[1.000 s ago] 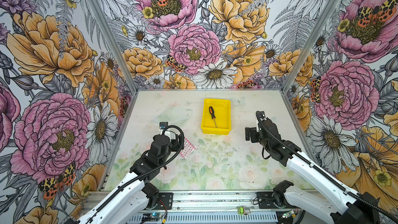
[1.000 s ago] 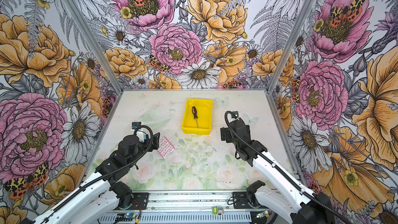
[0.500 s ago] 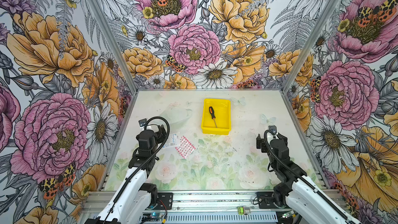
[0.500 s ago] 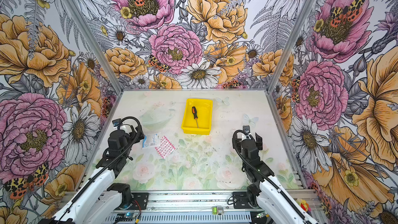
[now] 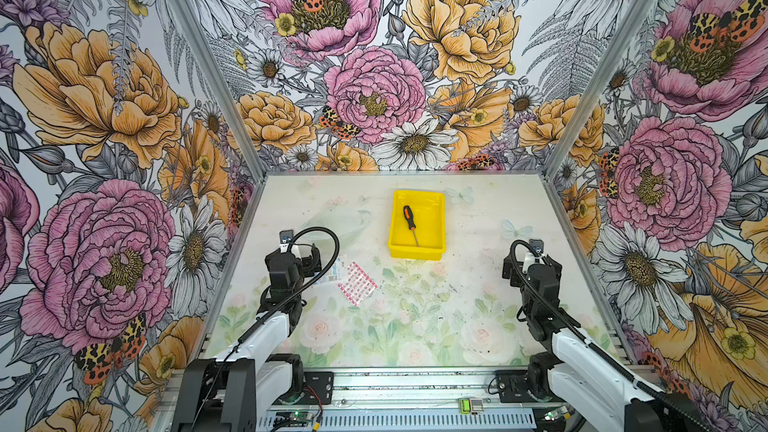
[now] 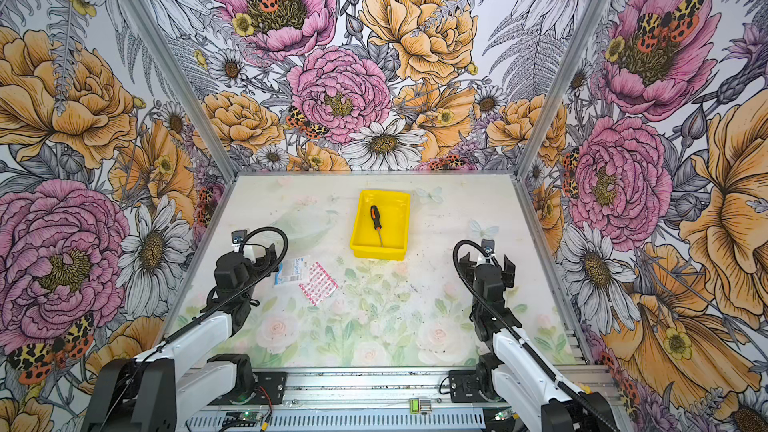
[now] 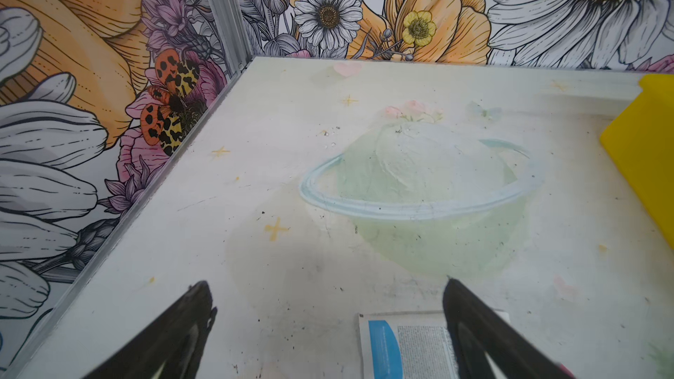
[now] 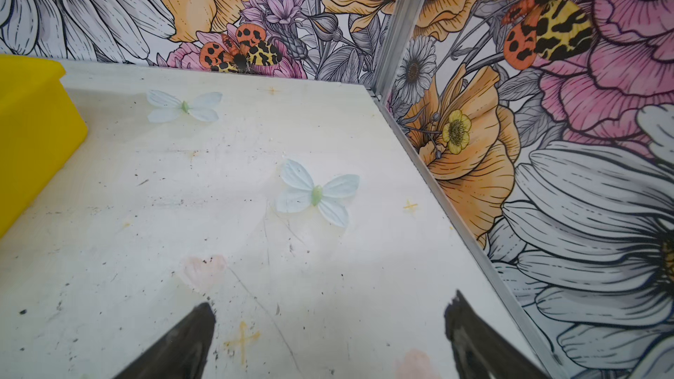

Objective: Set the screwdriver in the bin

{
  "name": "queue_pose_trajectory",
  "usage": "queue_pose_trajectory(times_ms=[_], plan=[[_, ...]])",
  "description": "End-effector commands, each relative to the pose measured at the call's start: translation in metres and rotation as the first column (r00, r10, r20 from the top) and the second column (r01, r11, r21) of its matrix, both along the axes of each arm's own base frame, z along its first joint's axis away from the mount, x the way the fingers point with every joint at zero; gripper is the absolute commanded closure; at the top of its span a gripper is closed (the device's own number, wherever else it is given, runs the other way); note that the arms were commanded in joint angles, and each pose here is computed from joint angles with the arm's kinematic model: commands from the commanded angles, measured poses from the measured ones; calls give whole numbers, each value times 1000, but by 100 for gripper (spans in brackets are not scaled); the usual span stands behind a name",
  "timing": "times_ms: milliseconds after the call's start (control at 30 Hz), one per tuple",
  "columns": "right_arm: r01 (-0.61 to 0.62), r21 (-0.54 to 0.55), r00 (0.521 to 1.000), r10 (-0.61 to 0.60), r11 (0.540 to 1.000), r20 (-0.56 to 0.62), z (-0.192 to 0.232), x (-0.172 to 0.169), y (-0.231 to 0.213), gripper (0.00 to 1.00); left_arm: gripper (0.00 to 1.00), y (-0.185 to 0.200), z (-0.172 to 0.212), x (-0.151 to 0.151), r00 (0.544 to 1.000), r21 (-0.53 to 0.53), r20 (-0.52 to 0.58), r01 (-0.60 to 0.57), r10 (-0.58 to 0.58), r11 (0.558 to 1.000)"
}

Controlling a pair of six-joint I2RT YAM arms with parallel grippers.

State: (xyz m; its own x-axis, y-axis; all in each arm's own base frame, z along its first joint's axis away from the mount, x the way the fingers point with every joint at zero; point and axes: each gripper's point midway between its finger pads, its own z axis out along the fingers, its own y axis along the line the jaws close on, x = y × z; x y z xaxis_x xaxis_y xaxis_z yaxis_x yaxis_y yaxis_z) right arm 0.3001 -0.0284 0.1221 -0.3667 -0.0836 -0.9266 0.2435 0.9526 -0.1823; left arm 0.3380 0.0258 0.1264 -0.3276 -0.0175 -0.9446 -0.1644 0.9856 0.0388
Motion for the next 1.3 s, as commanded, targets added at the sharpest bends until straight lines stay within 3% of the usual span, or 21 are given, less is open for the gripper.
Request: queue_pose_trajectory(times_ms=[0, 267, 433, 700, 967, 1100, 1267], plan=[[11, 24, 996, -13, 1000, 88, 22, 13, -1, 0, 1, -6, 30, 17, 988, 9, 146, 47, -48, 999], [65, 77, 995, -70, 995, 67, 17, 23, -6, 1, 1, -11, 32, 41, 981, 5, 174, 88, -87, 996], [10, 24, 993, -13, 1000, 116, 22, 40, -2, 1, 1, -6, 30, 49, 986, -10, 157, 58, -56, 998], [-47, 76, 985, 34, 996, 170, 23, 72, -3, 1, 1, -8, 18, 51, 974, -40, 220, 68, -57, 997], [-68, 112, 987, 50, 991, 152, -5, 89, -4, 1, 1, 0, 6, 57, 980, -50, 201, 19, -9, 999], [-19, 126, 991, 3, 992, 131, -7, 94, -14, 1, 1, 17, 6, 58, 977, -62, 190, -91, 101, 994], [-9, 129, 993, -7, 992, 120, -8, 96, -15, 0, 2, 15, 6, 60, 978, -53, 183, -87, 95, 995]])
